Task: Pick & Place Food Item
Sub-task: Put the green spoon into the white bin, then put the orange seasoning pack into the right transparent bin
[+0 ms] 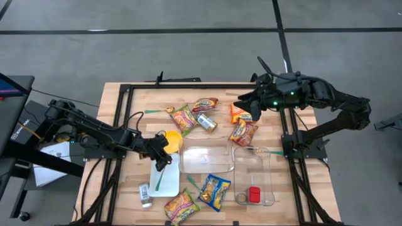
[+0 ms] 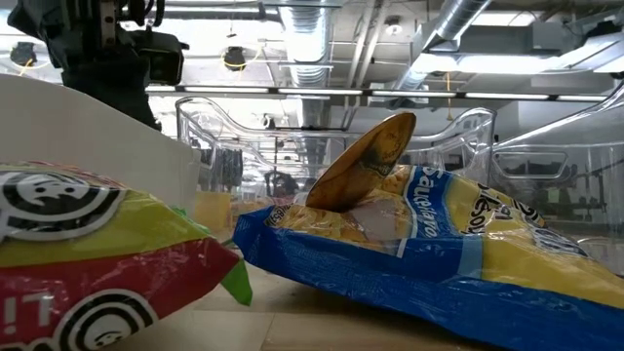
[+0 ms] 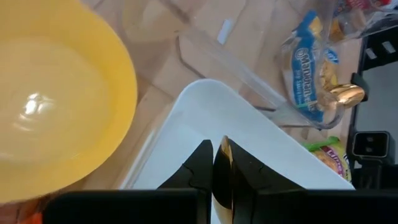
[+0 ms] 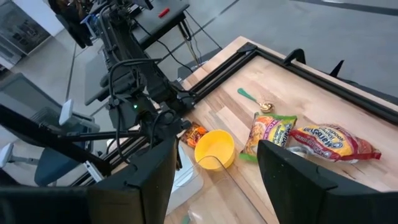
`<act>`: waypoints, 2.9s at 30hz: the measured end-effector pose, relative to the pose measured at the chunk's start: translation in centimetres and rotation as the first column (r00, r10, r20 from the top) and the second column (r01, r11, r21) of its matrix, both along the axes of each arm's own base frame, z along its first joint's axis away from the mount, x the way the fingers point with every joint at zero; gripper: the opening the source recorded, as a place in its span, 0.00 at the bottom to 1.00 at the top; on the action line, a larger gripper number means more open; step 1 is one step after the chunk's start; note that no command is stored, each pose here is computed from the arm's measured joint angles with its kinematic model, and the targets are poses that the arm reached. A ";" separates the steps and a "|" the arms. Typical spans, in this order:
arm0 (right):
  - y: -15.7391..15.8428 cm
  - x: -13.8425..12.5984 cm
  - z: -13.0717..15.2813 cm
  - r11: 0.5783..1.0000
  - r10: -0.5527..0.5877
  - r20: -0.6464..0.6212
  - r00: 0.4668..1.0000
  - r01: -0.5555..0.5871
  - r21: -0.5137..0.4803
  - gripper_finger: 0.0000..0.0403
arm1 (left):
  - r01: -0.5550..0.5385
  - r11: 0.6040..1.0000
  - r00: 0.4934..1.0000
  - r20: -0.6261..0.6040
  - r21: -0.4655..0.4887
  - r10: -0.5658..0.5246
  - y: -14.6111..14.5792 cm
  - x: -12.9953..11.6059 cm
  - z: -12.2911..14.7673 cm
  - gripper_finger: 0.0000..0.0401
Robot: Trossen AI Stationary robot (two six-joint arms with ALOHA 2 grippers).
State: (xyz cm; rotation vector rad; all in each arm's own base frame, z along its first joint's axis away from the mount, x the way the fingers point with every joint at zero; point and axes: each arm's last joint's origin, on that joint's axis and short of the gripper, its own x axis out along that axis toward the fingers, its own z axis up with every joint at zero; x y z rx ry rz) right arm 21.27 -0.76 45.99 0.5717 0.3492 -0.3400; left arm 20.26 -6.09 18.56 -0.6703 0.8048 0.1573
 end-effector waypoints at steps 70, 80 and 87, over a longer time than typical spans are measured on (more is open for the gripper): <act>0.0 -0.1 -0.2 1.000 0.011 -0.033 0.999 -0.012 -0.025 0.54 | -0.313 0.937 0.367 0.930 0.155 -0.032 1.2 -0.9 15.9 0.23; 0.0 -0.1 -0.2 0.999 0.015 -0.035 0.999 -0.016 -0.028 0.54 | -0.342 0.924 0.377 0.926 0.171 -0.032 1.2 -0.9 16.0 0.23; 0.0 -0.1 -0.2 0.999 0.018 -0.038 0.999 -0.020 -0.036 0.54 | -0.364 0.915 0.401 0.916 0.175 -0.016 1.3 -0.8 15.8 0.23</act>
